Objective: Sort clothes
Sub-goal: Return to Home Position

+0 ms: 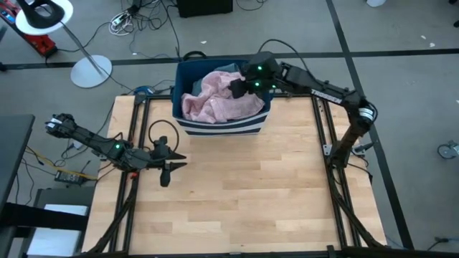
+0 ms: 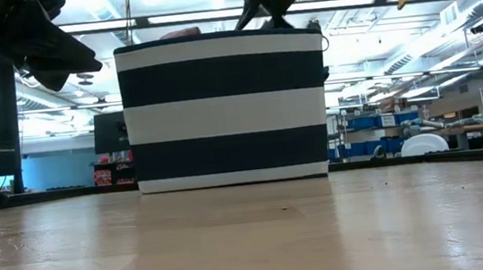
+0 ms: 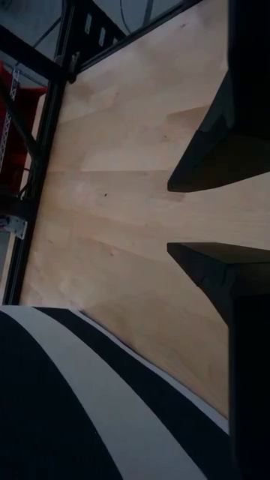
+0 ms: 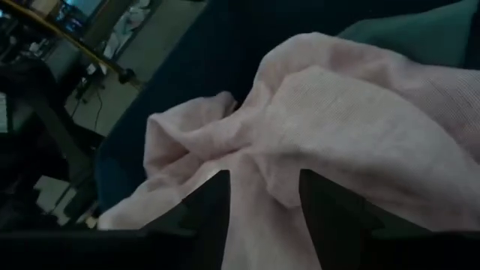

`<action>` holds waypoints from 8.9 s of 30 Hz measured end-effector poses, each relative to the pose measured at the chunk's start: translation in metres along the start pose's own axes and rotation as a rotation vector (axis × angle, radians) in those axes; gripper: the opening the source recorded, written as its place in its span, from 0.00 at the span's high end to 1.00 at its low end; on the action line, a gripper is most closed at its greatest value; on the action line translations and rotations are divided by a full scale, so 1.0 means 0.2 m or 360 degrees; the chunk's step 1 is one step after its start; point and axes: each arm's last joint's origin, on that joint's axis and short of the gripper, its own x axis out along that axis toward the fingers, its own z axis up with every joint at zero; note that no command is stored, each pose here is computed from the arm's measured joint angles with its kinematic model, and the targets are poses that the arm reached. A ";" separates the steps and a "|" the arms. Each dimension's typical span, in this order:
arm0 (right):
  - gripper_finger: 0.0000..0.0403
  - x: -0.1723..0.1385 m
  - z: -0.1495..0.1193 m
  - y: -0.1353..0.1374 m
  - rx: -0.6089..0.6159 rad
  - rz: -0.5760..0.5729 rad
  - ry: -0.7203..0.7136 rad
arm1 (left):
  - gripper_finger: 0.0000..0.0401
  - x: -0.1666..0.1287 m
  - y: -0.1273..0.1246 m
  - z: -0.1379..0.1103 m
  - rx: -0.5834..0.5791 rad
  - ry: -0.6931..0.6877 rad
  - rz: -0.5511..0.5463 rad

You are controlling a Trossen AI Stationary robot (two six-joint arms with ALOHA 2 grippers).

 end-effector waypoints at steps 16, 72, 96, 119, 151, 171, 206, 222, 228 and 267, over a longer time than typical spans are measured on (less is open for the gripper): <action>0.60 -0.19 -0.26 0.39 -0.0331 0.0328 0.0154 | 0.69 0.00 0.00 0.00 0.0000 0.0016 -0.0033; 0.60 -0.23 -1.27 0.42 -0.0857 0.0639 0.0493 | 0.69 -0.10 0.20 -0.14 0.0175 -0.0533 -0.0255; 0.60 -0.30 -1.28 0.17 -0.0753 0.0762 0.0164 | 0.69 -0.16 0.28 -0.16 0.0249 -0.0561 -0.0236; 0.60 -0.43 -1.33 -0.09 -0.0818 0.0747 -0.0057 | 0.69 -0.06 0.29 -0.28 0.0278 -0.0618 -0.0244; 0.60 -0.48 -1.47 -0.64 -0.0827 0.0816 -0.0317 | 0.69 -0.06 0.29 -0.27 0.0280 -0.0637 -0.0269; 0.60 -0.55 -1.54 -0.70 -0.0907 0.0693 -0.0403 | 0.69 -0.07 0.28 -0.27 0.0279 -0.0649 -0.0271; 0.60 -0.52 -1.59 -0.75 -0.0880 0.0562 -0.0128 | 0.69 -0.06 0.28 -0.27 0.0279 -0.0649 -0.0271; 0.60 -0.52 -1.59 -0.75 -0.0880 0.0565 -0.0132 | 0.69 -0.06 0.28 -0.27 0.0279 -0.0649 -0.0271; 0.60 -0.52 -1.59 -0.75 -0.0880 0.0565 -0.0133 | 0.69 -0.06 0.28 -0.27 0.0279 -0.0649 -0.0271; 0.60 -0.52 -1.59 -0.75 -0.0880 0.0564 -0.0134 | 0.69 -0.06 0.28 -0.27 0.0279 -0.0648 -0.0272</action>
